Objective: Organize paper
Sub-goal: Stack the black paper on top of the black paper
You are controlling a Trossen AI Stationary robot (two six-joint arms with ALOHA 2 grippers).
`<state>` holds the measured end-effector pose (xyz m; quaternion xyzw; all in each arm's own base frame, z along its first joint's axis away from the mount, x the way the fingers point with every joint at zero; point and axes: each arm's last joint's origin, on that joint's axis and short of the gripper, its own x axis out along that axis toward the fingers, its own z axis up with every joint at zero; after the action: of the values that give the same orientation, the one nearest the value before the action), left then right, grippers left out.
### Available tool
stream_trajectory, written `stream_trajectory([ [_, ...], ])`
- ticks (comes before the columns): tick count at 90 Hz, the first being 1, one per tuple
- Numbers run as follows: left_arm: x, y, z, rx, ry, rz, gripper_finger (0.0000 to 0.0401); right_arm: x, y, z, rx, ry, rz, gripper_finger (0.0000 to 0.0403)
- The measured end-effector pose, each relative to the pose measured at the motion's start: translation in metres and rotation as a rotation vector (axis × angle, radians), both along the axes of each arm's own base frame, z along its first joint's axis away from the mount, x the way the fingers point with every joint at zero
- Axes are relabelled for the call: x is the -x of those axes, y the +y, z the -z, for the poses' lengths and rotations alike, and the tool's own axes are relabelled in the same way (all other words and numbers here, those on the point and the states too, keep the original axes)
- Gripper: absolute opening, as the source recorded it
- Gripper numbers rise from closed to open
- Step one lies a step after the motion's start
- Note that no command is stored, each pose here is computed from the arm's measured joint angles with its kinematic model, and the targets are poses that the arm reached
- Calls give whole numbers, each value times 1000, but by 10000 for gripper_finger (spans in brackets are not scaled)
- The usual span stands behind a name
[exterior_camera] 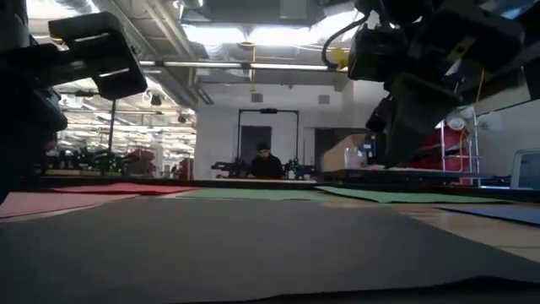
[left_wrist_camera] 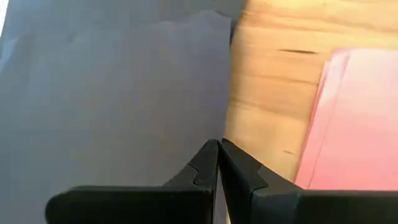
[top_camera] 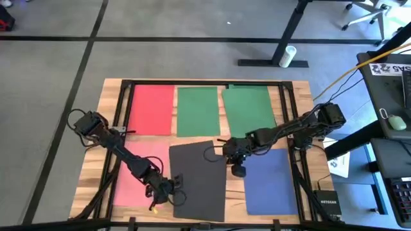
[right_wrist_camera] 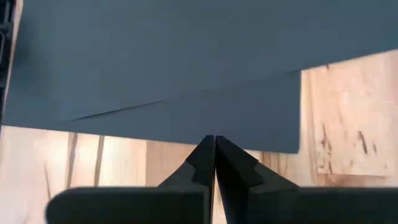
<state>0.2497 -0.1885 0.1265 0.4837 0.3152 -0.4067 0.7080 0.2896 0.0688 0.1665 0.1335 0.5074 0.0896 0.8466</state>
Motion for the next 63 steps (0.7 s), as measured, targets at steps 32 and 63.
stream_trajectory([
  [32,-13,-4,-15,-34,-105,-175,0,0,-1,0,14,2,8,0],
  [63,-19,-8,-24,67,-113,-326,0,0,0,0,25,-4,-12,0],
])
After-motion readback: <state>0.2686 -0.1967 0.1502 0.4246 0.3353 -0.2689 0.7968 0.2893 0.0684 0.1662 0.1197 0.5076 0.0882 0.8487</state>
